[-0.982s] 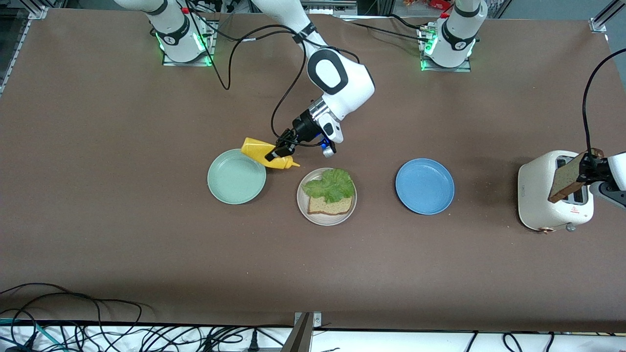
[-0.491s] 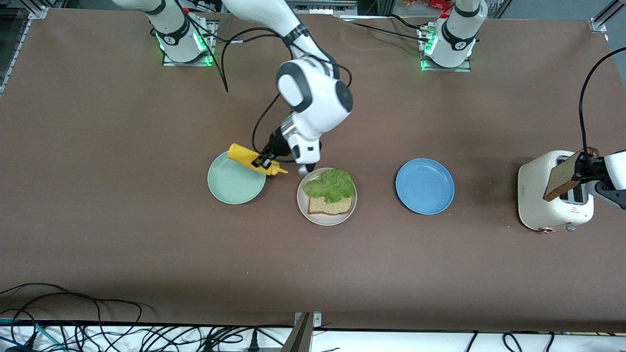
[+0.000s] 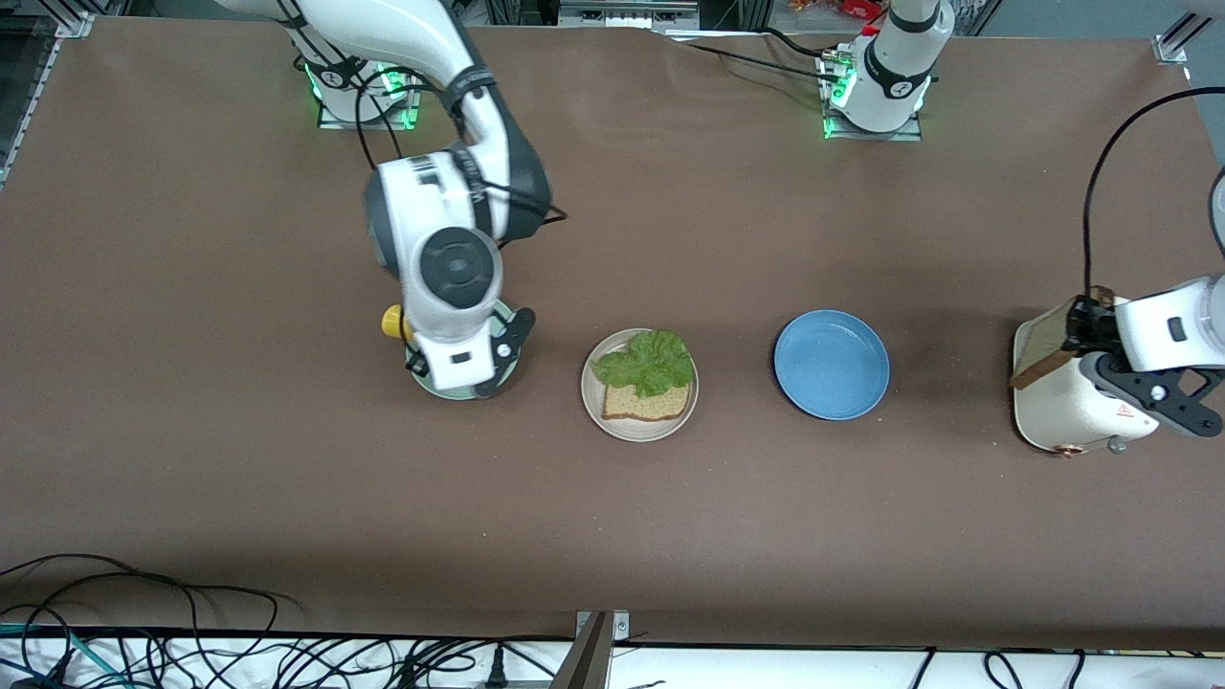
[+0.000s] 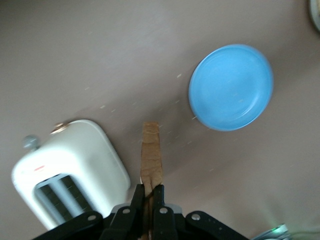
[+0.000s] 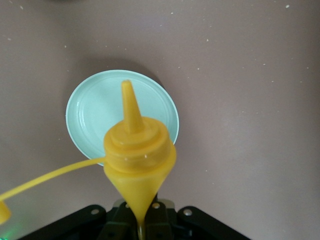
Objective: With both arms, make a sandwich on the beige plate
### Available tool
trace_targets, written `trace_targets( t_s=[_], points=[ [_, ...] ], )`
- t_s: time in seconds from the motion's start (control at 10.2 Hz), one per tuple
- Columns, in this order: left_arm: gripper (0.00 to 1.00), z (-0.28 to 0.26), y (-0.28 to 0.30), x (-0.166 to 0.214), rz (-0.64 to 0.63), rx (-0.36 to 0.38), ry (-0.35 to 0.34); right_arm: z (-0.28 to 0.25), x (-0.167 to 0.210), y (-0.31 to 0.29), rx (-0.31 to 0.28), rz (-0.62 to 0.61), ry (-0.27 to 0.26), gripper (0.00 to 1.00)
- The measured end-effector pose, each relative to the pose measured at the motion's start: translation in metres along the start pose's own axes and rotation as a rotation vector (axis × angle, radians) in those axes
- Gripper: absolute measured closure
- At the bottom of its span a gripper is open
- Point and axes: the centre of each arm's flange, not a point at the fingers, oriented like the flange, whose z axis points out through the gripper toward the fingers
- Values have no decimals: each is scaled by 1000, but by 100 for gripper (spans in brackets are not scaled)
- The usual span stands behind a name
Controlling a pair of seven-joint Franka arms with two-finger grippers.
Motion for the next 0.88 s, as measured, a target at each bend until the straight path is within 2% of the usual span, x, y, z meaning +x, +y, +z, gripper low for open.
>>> trace_targets(
  t_s=[0.29,0.49,0.59,0.88],
  points=[
    [90,15,49,33,-89,-84,4,13,-63,70,176,-14,161,97],
    [90,38,101,68,-245,-150,-31,40,-113,118,282,-43,279,97],
    [90,52,129,85,-316,-194,-55,59,-134,134,340,-61,355,97],
    [90,90,171,119,-546,-458,-133,135,-192,164,490,-106,625,97]
  ],
)
